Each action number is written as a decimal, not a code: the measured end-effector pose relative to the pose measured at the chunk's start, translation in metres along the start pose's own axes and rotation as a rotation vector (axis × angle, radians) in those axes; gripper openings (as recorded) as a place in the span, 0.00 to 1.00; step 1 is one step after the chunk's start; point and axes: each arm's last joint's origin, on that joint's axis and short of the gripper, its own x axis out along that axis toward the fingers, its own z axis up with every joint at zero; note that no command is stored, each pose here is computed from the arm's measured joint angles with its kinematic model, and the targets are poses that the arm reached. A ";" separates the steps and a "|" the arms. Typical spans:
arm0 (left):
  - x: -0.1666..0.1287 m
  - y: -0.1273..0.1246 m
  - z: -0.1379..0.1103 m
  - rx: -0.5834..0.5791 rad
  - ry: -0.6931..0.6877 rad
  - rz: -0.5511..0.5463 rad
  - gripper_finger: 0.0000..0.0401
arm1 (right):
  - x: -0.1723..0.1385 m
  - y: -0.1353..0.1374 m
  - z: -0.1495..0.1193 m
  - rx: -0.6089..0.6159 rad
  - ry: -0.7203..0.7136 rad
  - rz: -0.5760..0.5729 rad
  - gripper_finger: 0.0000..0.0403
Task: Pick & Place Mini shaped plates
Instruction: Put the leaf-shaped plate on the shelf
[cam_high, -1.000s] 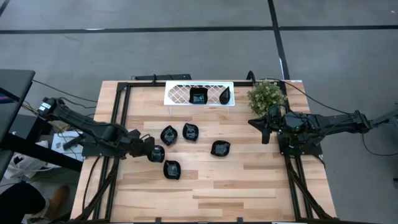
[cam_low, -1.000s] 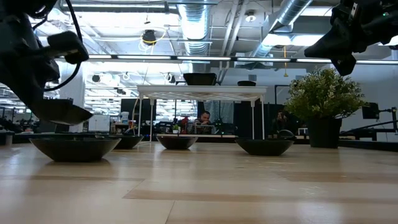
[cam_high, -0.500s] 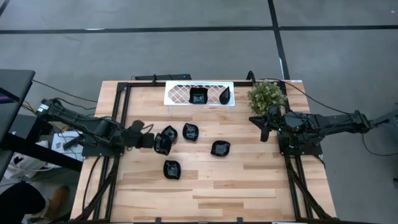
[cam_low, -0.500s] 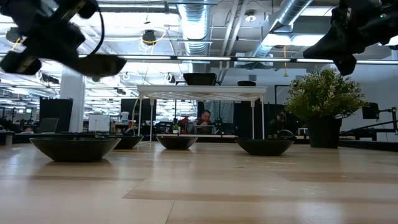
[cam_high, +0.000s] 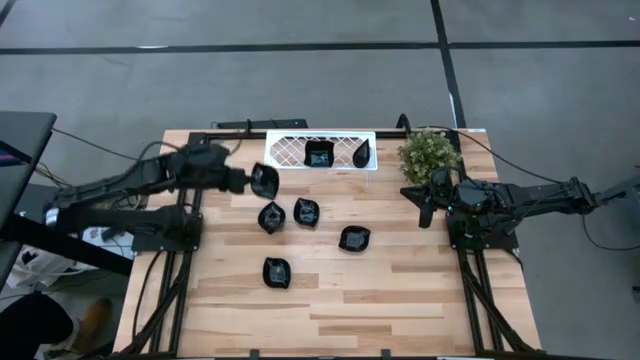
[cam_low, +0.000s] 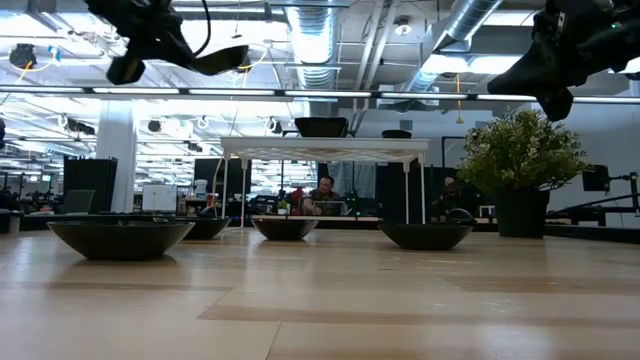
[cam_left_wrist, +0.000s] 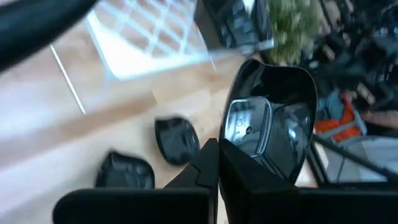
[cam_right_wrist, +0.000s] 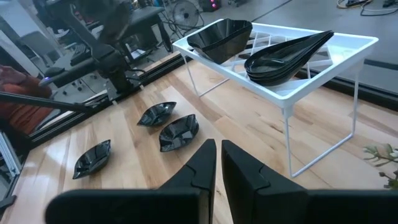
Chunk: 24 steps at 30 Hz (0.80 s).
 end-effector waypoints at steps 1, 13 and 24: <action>-0.001 0.003 0.007 -0.006 -0.009 -0.002 0.01 | 0.000 0.000 0.000 0.000 0.000 0.000 0.05; -0.002 0.006 0.073 0.059 -0.060 0.008 0.01 | 0.000 0.000 0.000 0.000 0.000 0.001 0.05; 0.035 0.010 0.128 0.128 0.137 0.168 0.01 | 0.000 0.000 0.000 0.001 0.000 0.001 0.05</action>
